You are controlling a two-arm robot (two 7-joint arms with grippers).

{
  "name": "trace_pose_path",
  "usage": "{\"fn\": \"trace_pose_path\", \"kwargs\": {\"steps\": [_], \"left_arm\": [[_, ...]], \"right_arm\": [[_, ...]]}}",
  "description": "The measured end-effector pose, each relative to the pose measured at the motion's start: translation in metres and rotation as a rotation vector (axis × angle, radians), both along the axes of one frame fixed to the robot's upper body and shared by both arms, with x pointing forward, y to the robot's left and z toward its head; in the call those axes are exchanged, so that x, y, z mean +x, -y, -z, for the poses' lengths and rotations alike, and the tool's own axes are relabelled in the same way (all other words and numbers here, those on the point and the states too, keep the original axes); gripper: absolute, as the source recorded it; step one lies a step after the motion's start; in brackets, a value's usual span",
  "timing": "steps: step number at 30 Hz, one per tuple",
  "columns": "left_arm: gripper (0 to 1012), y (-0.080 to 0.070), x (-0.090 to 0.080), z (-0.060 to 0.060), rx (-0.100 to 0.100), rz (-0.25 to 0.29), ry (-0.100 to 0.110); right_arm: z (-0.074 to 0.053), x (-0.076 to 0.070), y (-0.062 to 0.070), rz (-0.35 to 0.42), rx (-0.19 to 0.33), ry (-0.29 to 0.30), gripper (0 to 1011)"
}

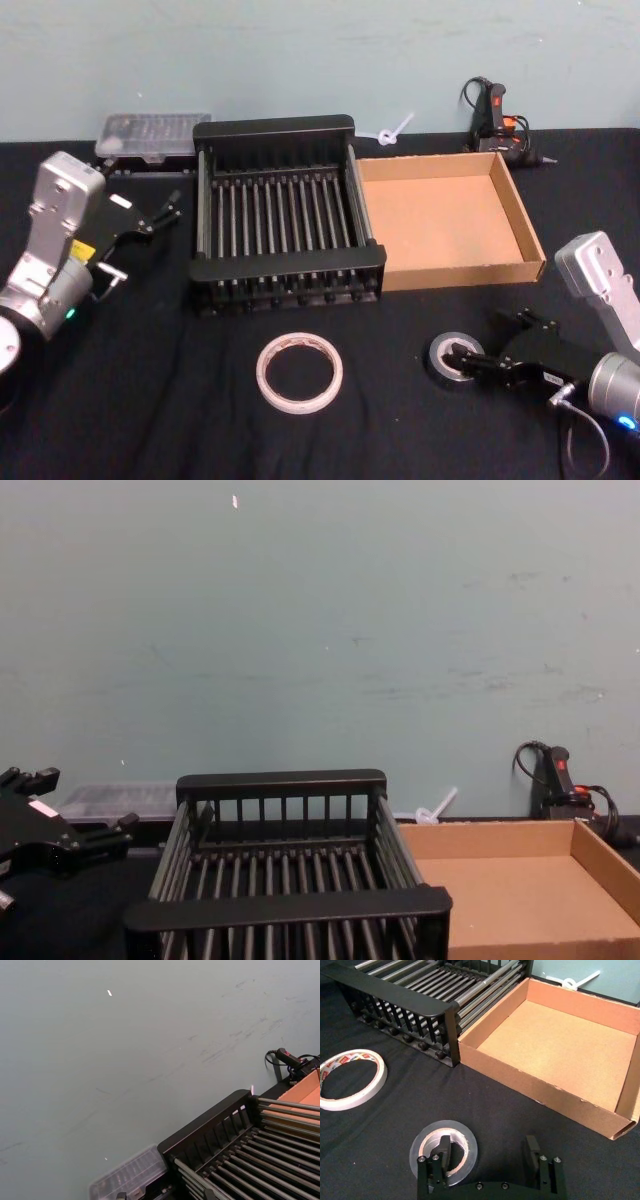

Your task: Pick up the white tape and place it into the black box , Pick up the silver tape and place it into the brown box.

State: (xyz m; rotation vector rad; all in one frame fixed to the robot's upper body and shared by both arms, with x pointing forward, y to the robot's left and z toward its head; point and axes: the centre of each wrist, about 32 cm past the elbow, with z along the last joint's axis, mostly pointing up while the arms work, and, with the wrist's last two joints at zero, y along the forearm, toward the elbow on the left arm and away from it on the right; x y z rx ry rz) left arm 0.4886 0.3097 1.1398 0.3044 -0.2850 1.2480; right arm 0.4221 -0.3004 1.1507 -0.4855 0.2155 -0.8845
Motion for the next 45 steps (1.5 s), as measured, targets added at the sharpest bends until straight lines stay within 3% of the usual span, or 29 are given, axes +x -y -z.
{"fn": "trace_pose_path", "kwargs": {"steps": [9, 28, 45], "left_arm": [[1001, 0.0000, 0.0000, 0.0000, 0.000, 0.000, 0.000], [1001, 0.0000, 0.0000, 0.0000, 0.000, 0.000, 0.000], [1001, 0.0000, 0.0000, 0.0000, 0.000, 0.000, 0.000]], "right_arm": [[-0.0001, -0.0002, 0.0001, 0.000, 0.000, 0.000, 758], [-0.0002, -0.0003, 0.0001, 0.000, 0.002, 0.001, 147], [-0.0014, -0.0005, 0.0014, -0.006, 0.015, 0.013, 134]]}}
